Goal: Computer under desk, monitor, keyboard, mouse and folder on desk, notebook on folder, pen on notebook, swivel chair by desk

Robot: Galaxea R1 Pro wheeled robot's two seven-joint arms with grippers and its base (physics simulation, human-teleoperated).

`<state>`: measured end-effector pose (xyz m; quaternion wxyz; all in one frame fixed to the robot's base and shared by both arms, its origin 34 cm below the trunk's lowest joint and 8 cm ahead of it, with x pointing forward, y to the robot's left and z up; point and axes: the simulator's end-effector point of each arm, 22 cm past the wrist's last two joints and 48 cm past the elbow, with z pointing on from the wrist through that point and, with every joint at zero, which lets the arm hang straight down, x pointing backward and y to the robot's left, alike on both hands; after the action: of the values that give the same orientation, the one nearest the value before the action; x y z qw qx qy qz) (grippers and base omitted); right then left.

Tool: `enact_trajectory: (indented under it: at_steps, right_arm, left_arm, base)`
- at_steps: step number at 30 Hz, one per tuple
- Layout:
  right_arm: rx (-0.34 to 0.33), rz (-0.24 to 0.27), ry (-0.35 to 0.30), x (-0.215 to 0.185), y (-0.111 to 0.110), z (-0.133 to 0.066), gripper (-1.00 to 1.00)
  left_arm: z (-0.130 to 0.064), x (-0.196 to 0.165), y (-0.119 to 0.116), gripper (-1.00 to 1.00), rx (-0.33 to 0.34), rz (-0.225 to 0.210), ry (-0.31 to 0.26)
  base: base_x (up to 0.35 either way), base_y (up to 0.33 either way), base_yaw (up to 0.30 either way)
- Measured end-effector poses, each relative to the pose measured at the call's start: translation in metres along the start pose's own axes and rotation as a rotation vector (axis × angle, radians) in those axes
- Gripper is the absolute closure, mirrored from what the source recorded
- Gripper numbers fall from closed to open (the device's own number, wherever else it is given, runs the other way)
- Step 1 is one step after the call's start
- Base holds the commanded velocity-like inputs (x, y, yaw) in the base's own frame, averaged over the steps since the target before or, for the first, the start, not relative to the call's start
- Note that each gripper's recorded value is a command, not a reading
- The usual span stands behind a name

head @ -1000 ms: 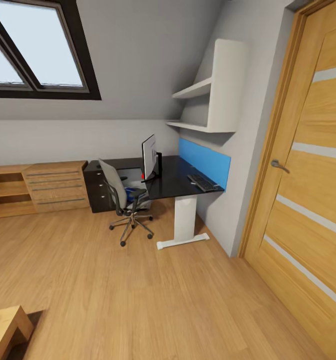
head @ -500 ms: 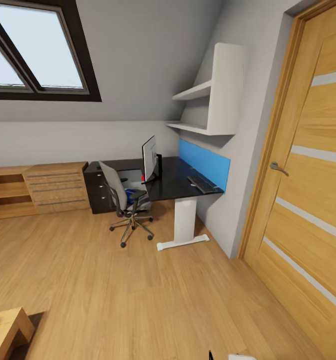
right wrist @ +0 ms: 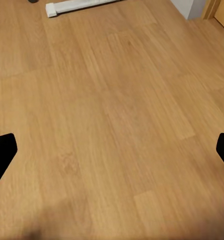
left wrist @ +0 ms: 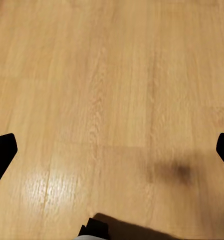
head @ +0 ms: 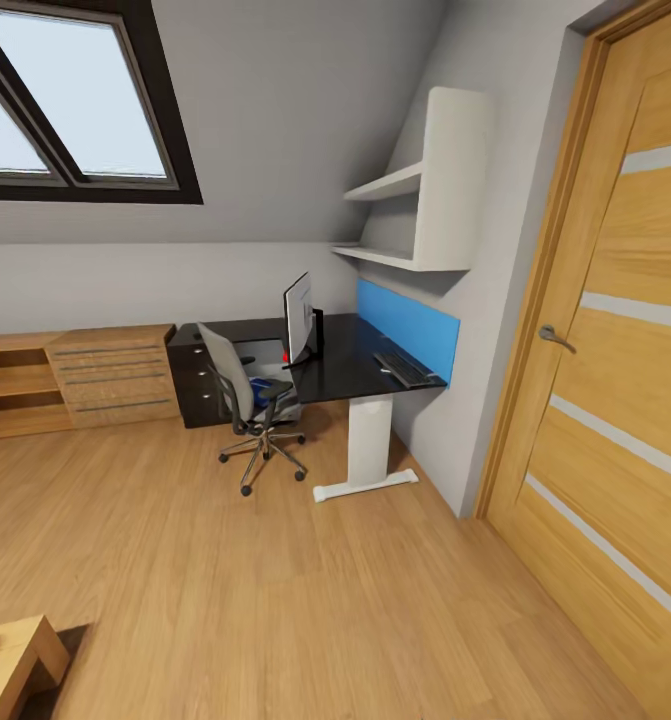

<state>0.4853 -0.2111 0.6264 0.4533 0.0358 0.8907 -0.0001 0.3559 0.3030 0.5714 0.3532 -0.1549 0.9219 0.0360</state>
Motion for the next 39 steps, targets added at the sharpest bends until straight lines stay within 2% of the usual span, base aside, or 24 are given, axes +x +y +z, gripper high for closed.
enact_trajectory:
  at_steps: [5, 17, 19, 25, 30, 39]
  right_arm:
    - [0.001, 0.001, -0.008, 0.000, 0.000, -0.001, -1.00]
    - [0.001, -0.002, 0.001, 0.004, 0.000, -0.002, -1.00]
    - [0.000, -0.002, 0.003, 0.005, 0.000, -0.002, -1.00]
    - [-0.001, -0.004, 0.008, 0.008, 0.001, -0.002, -1.00]
    - [-0.001, -0.004, 0.011, 0.009, 0.001, -0.002, -1.00]
    - [0.000, -0.006, 0.012, 0.010, 0.000, -0.002, -1.00]
  left_arm:
    - [-0.004, 0.001, 0.003, -1.00, -0.008, 0.001, -0.026]
    - [-0.005, 0.004, 0.001, -1.00, -0.007, 0.001, -0.026]
    - [-0.006, 0.005, 0.000, -1.00, -0.003, 0.007, -0.024]
    - [-0.007, 0.010, -0.018, -1.00, 0.050, 0.072, -0.017]
    - [-0.008, 0.012, -0.019, -1.00, 0.053, 0.076, -0.013]
    - [-0.008, 0.012, -0.020, -1.00, 0.054, 0.077, -0.012]
  base:
    - [0.097, 0.000, 0.127]
    - [0.295, 0.000, 0.225]
    - [0.321, 0.000, 0.239]
    - [0.321, 0.000, 0.240]
    - [0.321, 0.000, 0.186]
    - [0.322, 0.000, 0.025]
